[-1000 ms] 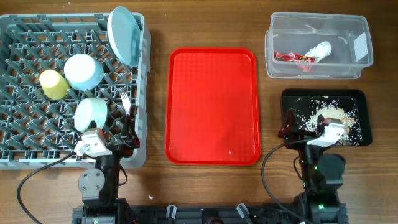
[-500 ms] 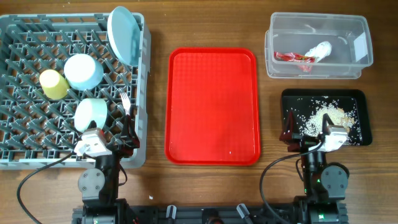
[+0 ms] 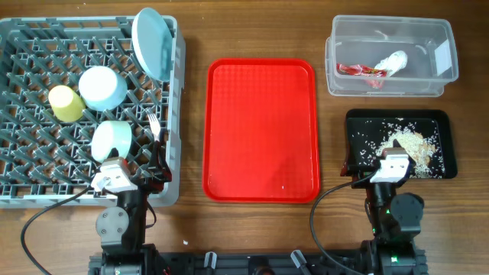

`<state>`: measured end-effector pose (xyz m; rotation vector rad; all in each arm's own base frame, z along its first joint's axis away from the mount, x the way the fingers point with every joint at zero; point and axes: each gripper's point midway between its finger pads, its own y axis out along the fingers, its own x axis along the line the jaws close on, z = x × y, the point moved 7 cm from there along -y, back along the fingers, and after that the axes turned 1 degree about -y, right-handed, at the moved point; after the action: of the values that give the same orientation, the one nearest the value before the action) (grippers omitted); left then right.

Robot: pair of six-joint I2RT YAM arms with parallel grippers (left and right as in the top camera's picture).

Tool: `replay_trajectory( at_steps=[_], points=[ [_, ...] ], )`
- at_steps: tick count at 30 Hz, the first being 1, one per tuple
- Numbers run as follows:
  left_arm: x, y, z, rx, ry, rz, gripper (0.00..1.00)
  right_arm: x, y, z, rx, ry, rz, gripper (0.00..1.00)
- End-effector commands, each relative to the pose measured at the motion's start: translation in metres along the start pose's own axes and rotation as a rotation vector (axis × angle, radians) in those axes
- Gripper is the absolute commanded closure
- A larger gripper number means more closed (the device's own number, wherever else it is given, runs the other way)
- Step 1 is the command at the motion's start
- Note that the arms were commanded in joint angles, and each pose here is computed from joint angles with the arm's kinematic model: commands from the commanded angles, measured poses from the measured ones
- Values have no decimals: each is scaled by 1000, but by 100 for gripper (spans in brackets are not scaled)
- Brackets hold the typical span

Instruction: Sort waste into correct bins and load items into the dishwasher rack

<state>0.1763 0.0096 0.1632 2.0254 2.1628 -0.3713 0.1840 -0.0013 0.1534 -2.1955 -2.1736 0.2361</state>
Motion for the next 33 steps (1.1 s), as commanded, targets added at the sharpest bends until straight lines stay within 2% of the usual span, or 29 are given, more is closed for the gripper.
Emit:
replay_trajectory(
  at_steps=[1,6,33],
  points=[
    [-1,0,2,3,12,15,0,1,-2,-6,-43,-20,-11,0],
    [-1,0,2,3,12,15,0,-1,-11,-22,-152,-19,-1,0],
    [-1,0,2,3,12,15,0,-1,-10,-21,-145,-71,2,0]
  ],
)
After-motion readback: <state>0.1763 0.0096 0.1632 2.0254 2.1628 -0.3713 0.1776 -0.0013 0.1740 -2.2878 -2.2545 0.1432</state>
